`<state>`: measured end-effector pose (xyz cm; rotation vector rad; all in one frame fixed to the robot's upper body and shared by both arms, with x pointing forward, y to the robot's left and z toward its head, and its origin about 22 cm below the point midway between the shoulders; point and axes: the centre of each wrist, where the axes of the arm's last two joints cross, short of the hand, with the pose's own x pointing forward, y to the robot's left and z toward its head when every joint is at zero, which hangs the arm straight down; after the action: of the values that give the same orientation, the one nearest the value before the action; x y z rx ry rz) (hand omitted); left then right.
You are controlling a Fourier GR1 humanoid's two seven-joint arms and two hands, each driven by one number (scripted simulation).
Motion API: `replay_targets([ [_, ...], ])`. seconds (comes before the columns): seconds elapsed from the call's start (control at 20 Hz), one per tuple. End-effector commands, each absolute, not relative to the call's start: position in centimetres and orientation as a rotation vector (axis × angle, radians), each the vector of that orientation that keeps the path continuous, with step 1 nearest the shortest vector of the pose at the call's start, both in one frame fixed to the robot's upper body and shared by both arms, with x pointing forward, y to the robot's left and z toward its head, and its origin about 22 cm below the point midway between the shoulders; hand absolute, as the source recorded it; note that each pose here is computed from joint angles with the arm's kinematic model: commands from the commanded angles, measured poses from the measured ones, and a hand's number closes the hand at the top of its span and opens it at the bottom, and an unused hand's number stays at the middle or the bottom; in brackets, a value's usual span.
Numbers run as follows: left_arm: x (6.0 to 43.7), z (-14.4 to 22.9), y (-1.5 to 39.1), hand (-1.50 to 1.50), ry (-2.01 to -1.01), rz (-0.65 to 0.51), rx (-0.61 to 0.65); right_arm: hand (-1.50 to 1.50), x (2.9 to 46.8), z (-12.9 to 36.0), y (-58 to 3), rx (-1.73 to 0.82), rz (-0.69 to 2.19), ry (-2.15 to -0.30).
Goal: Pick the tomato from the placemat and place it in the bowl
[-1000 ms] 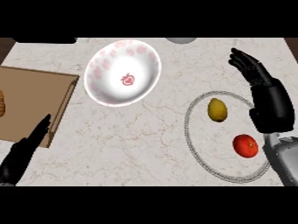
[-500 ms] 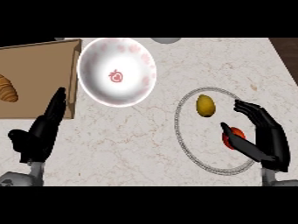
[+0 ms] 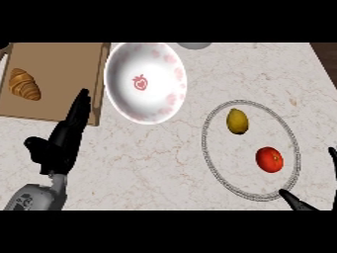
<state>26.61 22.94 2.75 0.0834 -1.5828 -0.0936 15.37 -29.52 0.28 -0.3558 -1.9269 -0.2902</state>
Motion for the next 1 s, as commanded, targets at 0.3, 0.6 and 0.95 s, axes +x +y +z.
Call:
replay_targets([
  [0.3,28.6,3.3,21.1,0.00,-1.601,-0.098,0.079,-1.50,14.5,7.5,-35.4,-0.395,-0.157,-1.678],
  [0.6,27.0,2.2,22.0,0.00,-1.593,-0.102,0.083,-1.50,15.8,7.3,-35.2,-0.347,-0.007,-1.460],
  [0.95,26.0,2.9,21.5,0.00,-1.587,-0.123,0.052,-1.50,19.2,3.0,-34.4,-0.294,0.072,-1.346],
])
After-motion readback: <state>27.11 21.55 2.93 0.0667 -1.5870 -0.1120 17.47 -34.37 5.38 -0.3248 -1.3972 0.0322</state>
